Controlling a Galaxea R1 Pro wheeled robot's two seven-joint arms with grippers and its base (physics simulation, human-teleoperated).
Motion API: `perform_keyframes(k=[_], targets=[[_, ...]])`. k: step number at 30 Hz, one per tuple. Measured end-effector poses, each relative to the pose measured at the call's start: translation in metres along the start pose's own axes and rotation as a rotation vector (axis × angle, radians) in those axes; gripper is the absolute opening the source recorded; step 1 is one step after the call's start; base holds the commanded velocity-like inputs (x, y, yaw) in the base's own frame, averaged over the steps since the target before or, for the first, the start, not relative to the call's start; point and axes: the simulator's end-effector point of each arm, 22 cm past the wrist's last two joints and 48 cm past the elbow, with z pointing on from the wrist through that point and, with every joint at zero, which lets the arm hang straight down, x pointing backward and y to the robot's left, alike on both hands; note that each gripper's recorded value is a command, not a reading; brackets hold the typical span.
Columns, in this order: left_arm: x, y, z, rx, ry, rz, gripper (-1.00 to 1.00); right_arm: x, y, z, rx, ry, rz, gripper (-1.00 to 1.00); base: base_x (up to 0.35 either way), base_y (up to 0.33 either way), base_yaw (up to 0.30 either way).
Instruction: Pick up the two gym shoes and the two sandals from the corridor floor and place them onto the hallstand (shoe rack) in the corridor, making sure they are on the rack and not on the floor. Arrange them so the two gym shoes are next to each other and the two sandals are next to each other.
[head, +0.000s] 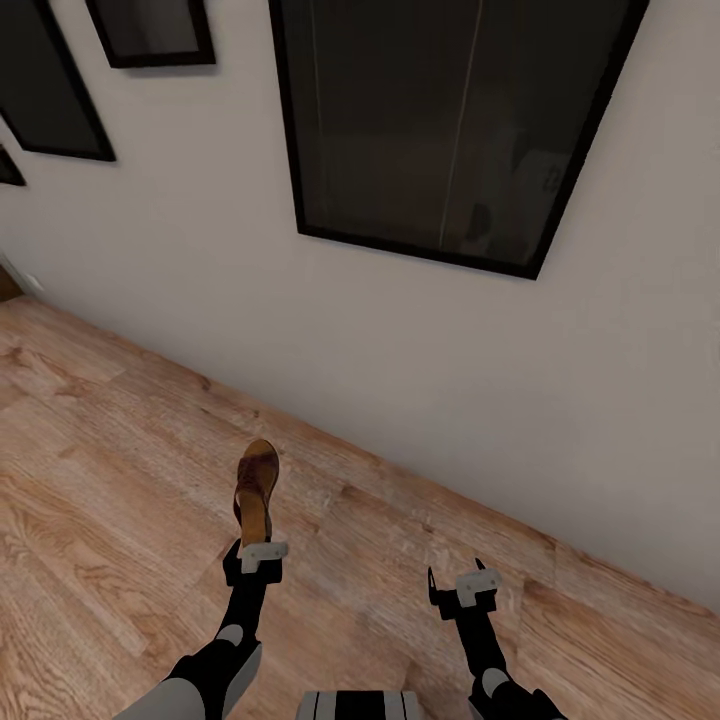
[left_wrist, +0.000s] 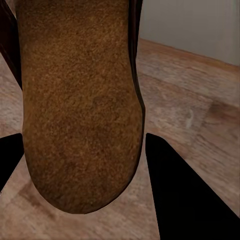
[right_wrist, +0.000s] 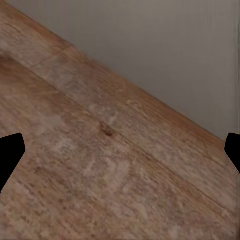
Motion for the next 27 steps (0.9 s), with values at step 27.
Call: perform_keyframes(k=[27], targets=[[-0.037, 0.001, -0.006, -0.001, -0.034, -0.003, -1.00, -0.035, -0.009, -0.005, 0.008, -0.032, 0.000, 1.00, 0.000, 0.000, 0.000]])
